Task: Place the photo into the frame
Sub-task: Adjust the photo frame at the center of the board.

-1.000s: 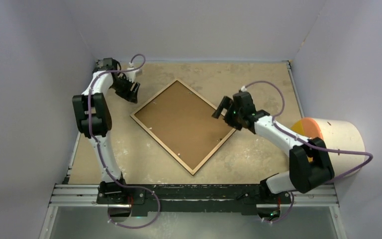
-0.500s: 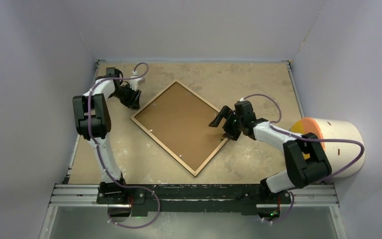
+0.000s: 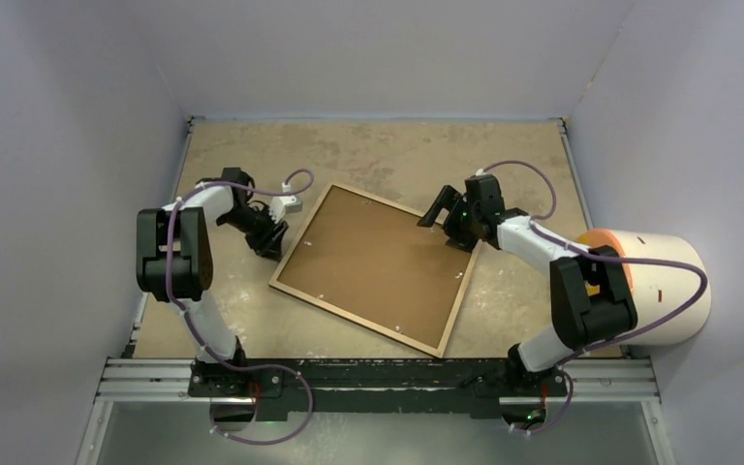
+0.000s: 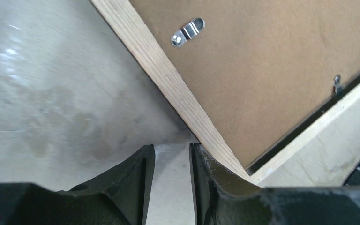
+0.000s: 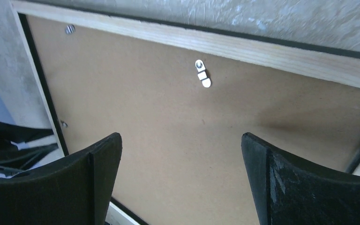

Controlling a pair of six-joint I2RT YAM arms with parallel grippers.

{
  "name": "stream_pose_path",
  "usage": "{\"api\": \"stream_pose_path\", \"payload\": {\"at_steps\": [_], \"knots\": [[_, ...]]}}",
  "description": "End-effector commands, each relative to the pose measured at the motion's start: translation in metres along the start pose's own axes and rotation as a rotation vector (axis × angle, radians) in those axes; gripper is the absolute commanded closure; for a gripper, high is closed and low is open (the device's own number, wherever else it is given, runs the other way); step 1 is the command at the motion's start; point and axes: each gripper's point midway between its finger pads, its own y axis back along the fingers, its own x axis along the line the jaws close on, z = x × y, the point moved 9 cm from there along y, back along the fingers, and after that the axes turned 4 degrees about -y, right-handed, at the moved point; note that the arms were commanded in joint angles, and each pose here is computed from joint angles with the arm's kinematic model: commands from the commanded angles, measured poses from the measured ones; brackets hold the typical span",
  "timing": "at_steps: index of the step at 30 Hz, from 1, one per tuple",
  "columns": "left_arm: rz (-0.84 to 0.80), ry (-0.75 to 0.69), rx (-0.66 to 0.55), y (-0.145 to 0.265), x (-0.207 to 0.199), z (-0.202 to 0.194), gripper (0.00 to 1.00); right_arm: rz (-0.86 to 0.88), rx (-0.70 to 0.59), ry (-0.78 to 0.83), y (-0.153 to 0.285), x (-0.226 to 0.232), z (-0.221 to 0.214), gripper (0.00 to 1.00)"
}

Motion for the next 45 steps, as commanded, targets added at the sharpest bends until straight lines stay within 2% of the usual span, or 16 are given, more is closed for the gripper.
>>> {"api": "stream_pose_path", "payload": {"at_steps": [1,6,9,14,17,19,26,33,38,41,45], "knots": [[-0.127,0.067,0.158,-0.016,-0.021,-0.038,0.65,-0.067,-0.1,0.062,0.033,0.008,0.017,0.01],[0.018,0.124,0.085,0.009,0.01,-0.021,0.71,-0.236,-0.248,0.006,0.064,-0.029,0.023,0.01],[0.042,0.152,0.005,0.017,0.023,-0.002,0.66,-0.289,-0.324,-0.045,0.079,-0.049,0.022,0.01],[-0.054,0.205,-0.139,0.015,0.03,0.022,0.45,-0.308,-0.263,-0.087,0.066,-0.071,0.009,0.01],[-0.147,0.228,-0.167,0.002,0.029,0.024,0.43,-0.23,-0.173,-0.1,0.048,-0.072,0.001,0.01],[-0.194,0.238,-0.165,-0.008,0.027,0.02,0.45,-0.163,-0.121,-0.101,0.04,-0.068,-0.001,0.01],[-0.284,0.229,-0.147,-0.021,0.011,0.002,0.64,-0.032,-0.06,-0.078,0.018,-0.041,0.021,0.01],[-0.384,0.154,-0.13,-0.017,-0.02,-0.012,0.65,0.002,-0.067,-0.061,-0.009,-0.017,0.058,0.01],[-0.465,0.104,-0.098,-0.012,-0.04,-0.023,0.66,-0.043,-0.079,-0.042,-0.016,-0.011,0.073,0.01],[-0.473,0.096,-0.098,-0.01,-0.046,-0.026,0.66,-0.146,-0.202,-0.001,-0.006,-0.007,0.093,0.01],[-0.364,0.184,-0.137,-0.009,-0.023,-0.021,0.71,-0.131,-0.344,0.009,0.025,0.011,0.102,0.05]]}}
